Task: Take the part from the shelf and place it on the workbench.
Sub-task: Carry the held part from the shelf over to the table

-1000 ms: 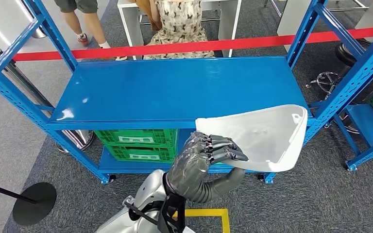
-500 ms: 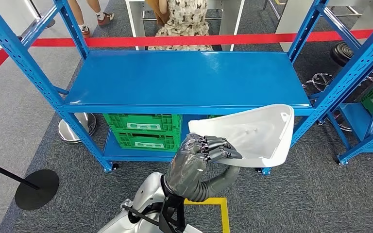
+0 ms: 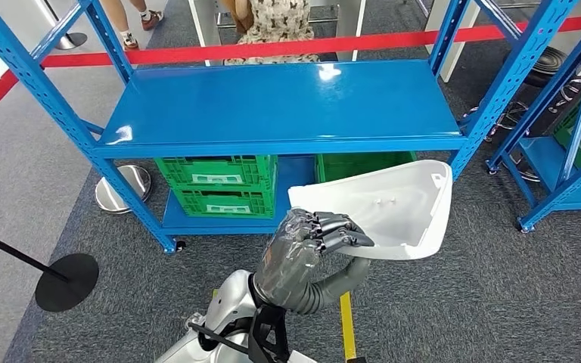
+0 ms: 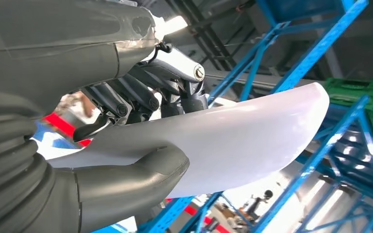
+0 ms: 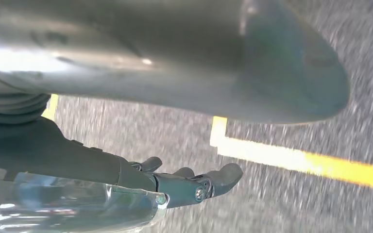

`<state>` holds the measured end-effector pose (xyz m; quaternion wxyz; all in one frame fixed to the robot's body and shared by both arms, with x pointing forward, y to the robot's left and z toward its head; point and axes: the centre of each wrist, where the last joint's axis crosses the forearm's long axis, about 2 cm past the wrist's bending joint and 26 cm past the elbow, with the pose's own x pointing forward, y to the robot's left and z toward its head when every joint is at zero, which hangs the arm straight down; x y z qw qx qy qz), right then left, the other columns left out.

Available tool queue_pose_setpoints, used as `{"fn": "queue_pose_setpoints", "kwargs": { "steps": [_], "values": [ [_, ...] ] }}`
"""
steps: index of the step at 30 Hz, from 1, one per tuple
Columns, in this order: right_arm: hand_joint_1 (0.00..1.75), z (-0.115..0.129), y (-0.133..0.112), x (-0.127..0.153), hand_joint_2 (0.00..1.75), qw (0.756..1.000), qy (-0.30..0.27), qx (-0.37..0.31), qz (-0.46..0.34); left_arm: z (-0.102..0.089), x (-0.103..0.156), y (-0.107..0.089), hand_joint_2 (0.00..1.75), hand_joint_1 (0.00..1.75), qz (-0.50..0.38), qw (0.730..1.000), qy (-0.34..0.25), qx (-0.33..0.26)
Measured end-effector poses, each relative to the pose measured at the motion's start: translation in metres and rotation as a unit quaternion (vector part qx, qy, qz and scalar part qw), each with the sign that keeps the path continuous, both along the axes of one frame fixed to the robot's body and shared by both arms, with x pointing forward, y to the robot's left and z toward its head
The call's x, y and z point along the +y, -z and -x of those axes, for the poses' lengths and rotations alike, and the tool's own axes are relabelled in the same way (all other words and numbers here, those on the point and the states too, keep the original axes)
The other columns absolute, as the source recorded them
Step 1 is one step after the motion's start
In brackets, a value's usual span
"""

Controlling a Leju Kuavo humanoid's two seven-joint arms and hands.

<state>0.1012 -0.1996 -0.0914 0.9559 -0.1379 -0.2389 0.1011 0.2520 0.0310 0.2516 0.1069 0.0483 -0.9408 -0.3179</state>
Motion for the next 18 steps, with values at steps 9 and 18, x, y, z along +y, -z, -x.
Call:
{"fn": "queue_pose_setpoints", "kwargs": {
  "steps": [9,18],
  "values": [
    [0.0,0.018,0.007,-0.015,0.0,0.999,0.024,0.002,-0.028,0.001,-0.006,-0.003,1.75,1.75,0.0,1.0,0.019,0.006],
    [0.0,0.025,0.011,-0.029,0.0,0.996,0.046,-0.009,-0.073,0.005,-0.02,-0.002,1.75,1.75,-0.009,0.998,0.06,0.01]
  ]
}}
